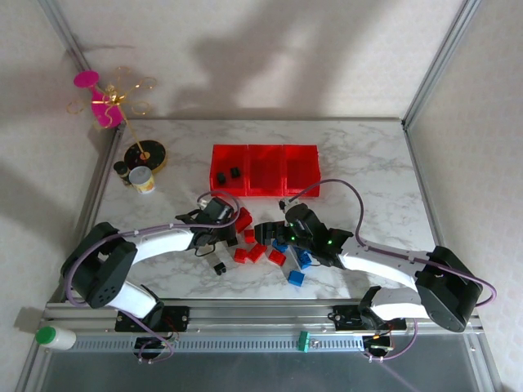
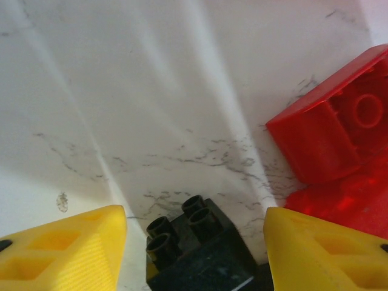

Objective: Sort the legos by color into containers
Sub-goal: Pick up the lego from the center of the table, then place the lego in the container.

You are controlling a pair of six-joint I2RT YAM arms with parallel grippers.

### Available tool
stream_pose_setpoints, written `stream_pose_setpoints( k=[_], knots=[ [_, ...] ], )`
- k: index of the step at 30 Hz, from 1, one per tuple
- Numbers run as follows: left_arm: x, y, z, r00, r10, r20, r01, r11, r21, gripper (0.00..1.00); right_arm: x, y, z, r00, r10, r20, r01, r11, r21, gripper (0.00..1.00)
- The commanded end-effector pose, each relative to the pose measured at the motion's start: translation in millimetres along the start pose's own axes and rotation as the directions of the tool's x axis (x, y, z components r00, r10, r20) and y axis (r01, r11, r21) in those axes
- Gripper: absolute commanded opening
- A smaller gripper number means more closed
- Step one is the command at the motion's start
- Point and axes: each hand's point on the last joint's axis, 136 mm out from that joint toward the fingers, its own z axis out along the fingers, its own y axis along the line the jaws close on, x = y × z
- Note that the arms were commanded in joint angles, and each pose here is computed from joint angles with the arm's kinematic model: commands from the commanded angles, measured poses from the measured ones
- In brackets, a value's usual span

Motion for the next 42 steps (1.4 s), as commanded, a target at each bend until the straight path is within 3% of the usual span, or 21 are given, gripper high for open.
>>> stream_pose_setpoints(
  k=[1,9,20,27,33,42],
  knots=[
    [3.5,6.9,3.1,1.0,-0.009,0.011,0.009,0.999,-0.033,0.58,-5.0,6.9,-0.5,1.0,0.001,0.019,-0.001,1.0,-0.014,0.99],
    [1.5,9.6,0.1,1.0,-0.008,0.026,0.009,0.999,-0.041,0.46,-6.6,9.8,1.4,1.0,0.0,0.02,0.001,1.0,-0.023,0.99],
    [-24.2,-0.9,-23.2,0.995,-0.002,0.099,0.005,1.0,-0.022,0.43,-22.7,23.5,-7.8,0.998,0.002,0.056,0.001,0.998,-0.065,0.99],
    [-74.8,-24.8,-42.4,0.98,0.021,0.197,-0.019,1.0,-0.015,0.43,-45.6,24.9,-11.7,0.995,0.029,0.095,-0.021,0.996,-0.086,0.99],
    [-121.4,-45.0,-37.5,0.971,0.013,0.237,-0.013,1.0,-0.001,0.43,-65.7,9.6,-13.2,0.988,0.067,0.139,-0.057,0.996,-0.072,0.99],
    [-176.1,-62.6,6.6,0.968,0.021,0.249,-0.008,0.999,-0.053,0.42,-85.5,1.0,-14.6,0.978,0.054,0.2,-0.043,0.997,-0.059,0.99]
  ],
)
